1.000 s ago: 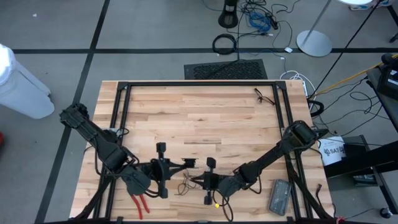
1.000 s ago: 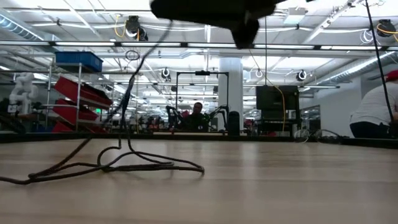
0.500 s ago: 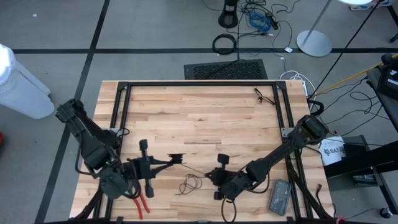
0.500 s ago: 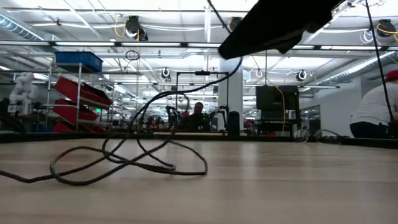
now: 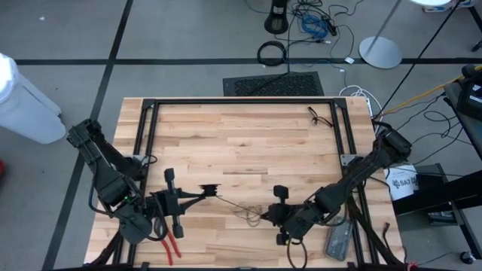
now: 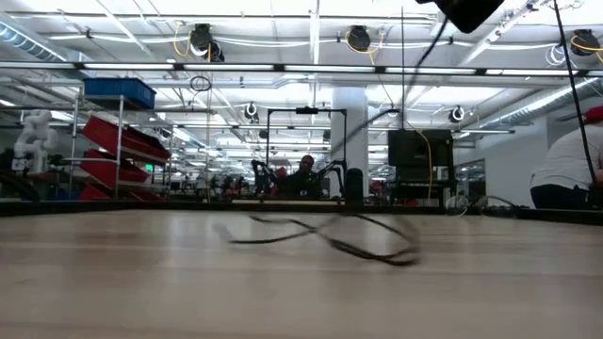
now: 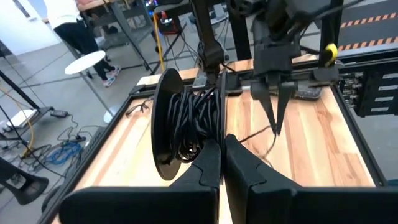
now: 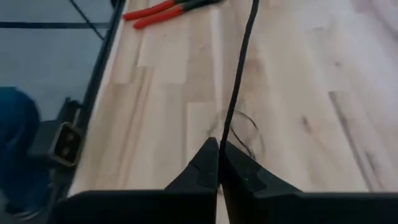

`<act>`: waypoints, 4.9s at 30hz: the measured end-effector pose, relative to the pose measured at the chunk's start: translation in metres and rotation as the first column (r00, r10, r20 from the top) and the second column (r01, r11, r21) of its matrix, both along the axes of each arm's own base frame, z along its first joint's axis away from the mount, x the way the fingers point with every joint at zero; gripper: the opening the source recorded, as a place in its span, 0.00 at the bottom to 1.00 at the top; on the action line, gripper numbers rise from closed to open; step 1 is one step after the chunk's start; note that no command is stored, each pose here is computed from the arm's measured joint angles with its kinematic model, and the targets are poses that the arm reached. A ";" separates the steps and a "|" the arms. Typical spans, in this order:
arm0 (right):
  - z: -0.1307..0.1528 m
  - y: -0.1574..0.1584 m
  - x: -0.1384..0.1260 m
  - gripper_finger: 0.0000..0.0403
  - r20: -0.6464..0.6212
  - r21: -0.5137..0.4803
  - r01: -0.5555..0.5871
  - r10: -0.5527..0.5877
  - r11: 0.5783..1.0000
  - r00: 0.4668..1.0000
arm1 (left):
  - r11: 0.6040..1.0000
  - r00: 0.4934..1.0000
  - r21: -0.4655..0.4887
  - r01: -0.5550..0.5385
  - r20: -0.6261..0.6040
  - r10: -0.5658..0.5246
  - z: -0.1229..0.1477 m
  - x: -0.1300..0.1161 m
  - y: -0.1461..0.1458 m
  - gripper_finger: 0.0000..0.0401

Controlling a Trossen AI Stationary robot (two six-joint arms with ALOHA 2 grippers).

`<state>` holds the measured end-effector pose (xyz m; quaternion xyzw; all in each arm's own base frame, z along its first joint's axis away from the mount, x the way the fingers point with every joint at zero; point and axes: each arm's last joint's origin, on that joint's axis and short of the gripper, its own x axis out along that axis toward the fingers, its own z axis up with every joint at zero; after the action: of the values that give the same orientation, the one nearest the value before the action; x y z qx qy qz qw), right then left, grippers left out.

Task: Coil cords
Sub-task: Coil the black wire onto the black spool

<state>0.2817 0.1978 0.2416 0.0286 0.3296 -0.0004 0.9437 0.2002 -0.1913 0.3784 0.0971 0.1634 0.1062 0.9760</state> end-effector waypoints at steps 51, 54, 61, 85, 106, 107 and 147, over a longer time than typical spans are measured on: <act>-0.017 -0.011 0.050 0.26 0.341 -0.047 -0.110 0.120 0.993 0.932 | 0.997 0.995 -0.035 0.068 -0.072 -0.071 -0.017 0.005 -0.017 0.02; -0.028 -0.012 0.058 0.33 0.339 -0.059 -0.111 0.124 0.992 0.933 | 0.997 0.994 -0.021 0.071 -0.076 -0.072 -0.017 0.006 -0.017 0.02; -0.036 -0.020 0.068 0.45 0.360 -0.181 0.020 0.047 0.983 0.932 | 0.997 0.993 -0.018 0.079 -0.081 -0.080 -0.017 0.006 -0.017 0.02; -0.048 -0.054 0.075 0.33 0.250 -0.284 0.174 -0.103 0.943 0.963 | 0.995 0.994 -0.057 0.077 -0.076 -0.081 -0.018 0.006 -0.018 0.02; -0.052 -0.057 0.073 0.01 0.213 -0.280 0.187 -0.129 0.942 0.969 | 0.996 0.993 -0.048 0.080 -0.079 -0.084 -0.018 0.006 -0.018 0.02; -0.052 -0.057 0.073 0.01 0.213 -0.280 0.187 -0.129 0.942 0.968 | 0.996 0.993 -0.048 0.080 -0.079 -0.084 -0.018 0.006 -0.018 0.02; 0.063 -0.016 -0.013 0.00 0.378 -0.260 -0.079 0.176 0.962 0.909 | 0.990 0.978 -0.015 0.137 -0.159 -0.137 -0.023 0.004 -0.017 0.02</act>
<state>0.2690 0.1820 0.3046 -0.1073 0.1296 0.0279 0.9854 0.2043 -0.2081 0.3555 0.1143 0.2344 0.0301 0.9649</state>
